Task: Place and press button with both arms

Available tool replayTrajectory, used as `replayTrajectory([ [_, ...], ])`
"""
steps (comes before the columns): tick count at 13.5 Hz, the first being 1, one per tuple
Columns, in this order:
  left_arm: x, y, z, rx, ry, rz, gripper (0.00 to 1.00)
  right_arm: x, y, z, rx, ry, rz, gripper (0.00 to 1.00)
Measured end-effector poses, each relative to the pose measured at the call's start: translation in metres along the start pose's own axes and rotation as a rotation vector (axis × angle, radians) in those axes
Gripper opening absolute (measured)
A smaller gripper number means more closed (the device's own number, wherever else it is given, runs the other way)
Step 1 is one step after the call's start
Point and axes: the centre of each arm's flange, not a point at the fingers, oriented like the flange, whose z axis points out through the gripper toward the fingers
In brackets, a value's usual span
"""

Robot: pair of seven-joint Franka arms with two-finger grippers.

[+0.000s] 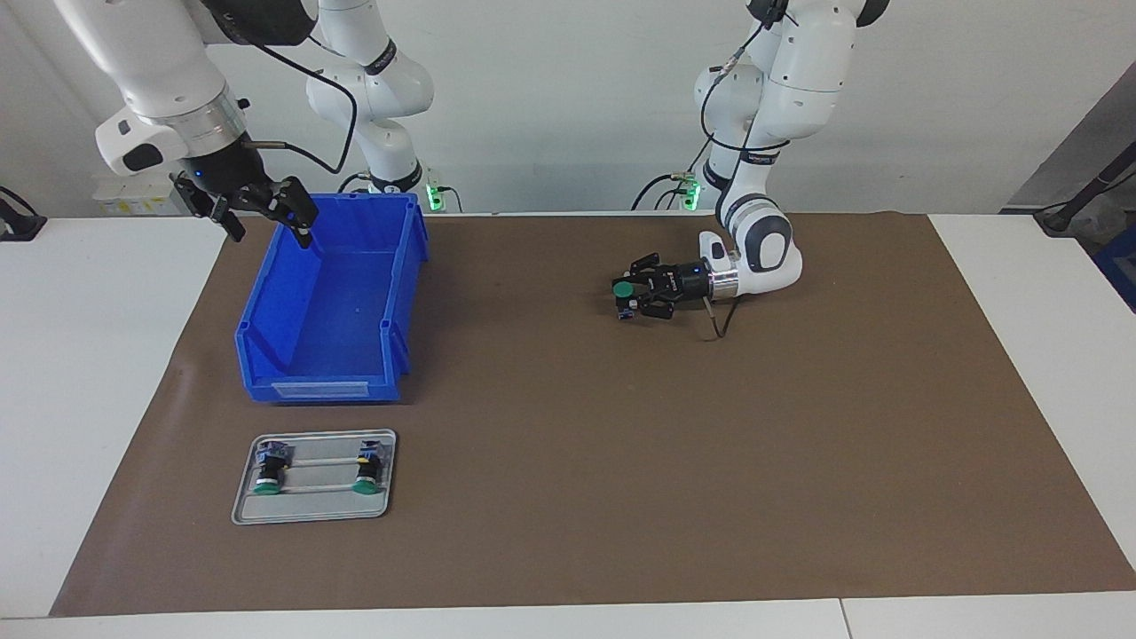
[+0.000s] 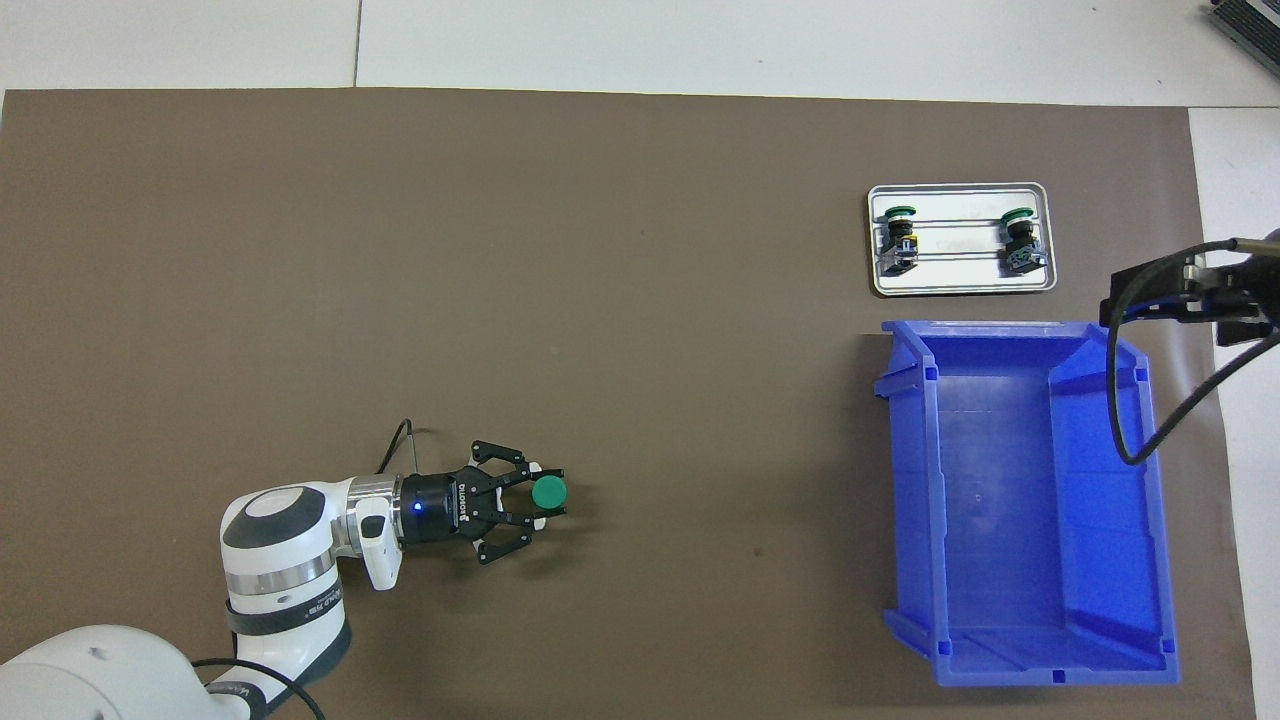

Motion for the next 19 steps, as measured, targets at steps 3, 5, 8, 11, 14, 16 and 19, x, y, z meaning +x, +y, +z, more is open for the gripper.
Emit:
replayTrajectory([
  [3,0.000,0.001,0.000,-0.001,0.002,0.009,0.41,0.000,0.000,0.000,0.000,0.000,0.000,1.00],
  [5,-0.001,0.001,0.000,-0.001,0.002,0.011,0.41,0.000,0.000,0.000,0.000,0.000,0.000,1.00],
  [8,-0.005,0.007,0.000,-0.006,-0.004,0.000,0.57,0.000,0.000,0.000,0.000,0.000,0.000,1.00],
  [11,-0.009,0.012,-0.001,-0.008,-0.008,-0.011,0.94,0.000,0.000,0.000,0.000,0.000,0.000,1.00],
  [14,-0.009,0.012,-0.001,-0.008,-0.008,-0.011,0.99,0.000,0.000,0.000,0.000,0.000,0.000,1.00],
  [16,-0.009,0.012,-0.001,-0.008,-0.008,-0.011,0.99,0.000,0.000,0.000,0.000,0.000,0.000,1.00],
  [19,-0.008,0.013,0.000,-0.013,0.002,-0.014,0.99,0.000,0.000,0.000,0.000,0.000,0.000,1.00],
])
